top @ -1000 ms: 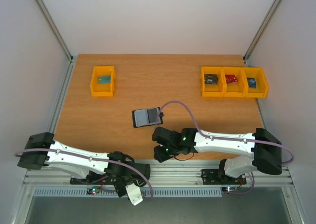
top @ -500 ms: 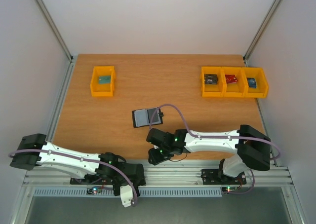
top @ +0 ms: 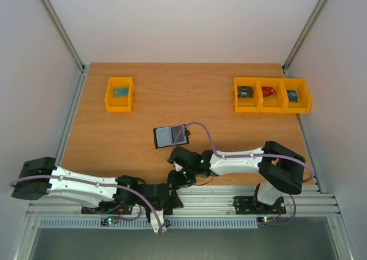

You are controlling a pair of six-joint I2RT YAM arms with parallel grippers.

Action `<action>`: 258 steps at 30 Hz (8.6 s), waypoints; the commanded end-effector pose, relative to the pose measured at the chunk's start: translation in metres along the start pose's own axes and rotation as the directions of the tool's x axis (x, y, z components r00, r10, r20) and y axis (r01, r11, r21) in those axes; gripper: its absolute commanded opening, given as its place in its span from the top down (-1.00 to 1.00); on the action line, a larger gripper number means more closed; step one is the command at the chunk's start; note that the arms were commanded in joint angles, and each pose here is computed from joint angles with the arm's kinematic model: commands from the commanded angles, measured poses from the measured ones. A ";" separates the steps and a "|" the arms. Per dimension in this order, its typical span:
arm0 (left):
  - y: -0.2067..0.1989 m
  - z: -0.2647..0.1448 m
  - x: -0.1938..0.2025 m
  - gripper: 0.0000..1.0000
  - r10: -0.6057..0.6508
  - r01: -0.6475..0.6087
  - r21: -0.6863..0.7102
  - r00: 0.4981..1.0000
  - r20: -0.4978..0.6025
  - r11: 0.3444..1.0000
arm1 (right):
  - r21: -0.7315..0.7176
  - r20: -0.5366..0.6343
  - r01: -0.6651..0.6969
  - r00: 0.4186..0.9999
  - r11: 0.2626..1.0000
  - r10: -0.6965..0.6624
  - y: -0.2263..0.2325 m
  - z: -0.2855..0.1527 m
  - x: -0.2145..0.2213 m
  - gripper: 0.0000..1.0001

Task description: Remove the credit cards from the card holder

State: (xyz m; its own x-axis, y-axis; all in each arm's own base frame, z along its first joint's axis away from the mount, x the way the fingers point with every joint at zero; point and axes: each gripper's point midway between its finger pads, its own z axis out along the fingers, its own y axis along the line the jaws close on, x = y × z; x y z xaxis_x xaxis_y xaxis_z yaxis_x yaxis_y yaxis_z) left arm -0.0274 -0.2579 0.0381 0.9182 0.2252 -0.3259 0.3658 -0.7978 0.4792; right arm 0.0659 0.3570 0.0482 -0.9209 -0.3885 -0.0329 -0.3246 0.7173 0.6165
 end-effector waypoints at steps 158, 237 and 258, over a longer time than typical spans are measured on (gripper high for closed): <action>0.042 -0.007 0.086 -0.78 -0.315 0.287 -0.194 0.939 -0.136 0.938 | 0.134 -0.053 -0.297 0.951 0.946 0.306 -0.048 -0.032 0.043 0.02; 0.084 -0.050 0.096 -0.84 -0.549 0.511 -0.282 0.833 -0.070 0.812 | 0.176 0.072 -0.226 0.974 0.958 0.217 -0.055 -0.090 0.020 0.04; 0.045 -0.012 0.061 -0.41 -0.770 0.767 -0.087 0.621 -0.142 0.635 | 0.204 0.199 -0.291 0.947 0.935 0.252 -0.070 -0.127 0.019 0.05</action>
State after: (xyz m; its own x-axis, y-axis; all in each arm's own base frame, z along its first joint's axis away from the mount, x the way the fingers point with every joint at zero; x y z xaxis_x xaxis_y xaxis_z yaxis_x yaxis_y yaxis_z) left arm 0.0359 -0.2613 0.0598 0.2940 0.8417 -0.4530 0.9515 -0.3029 0.0547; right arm 0.0939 0.2309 0.0971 -0.9958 -0.0919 0.0025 -0.0821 0.9014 0.4250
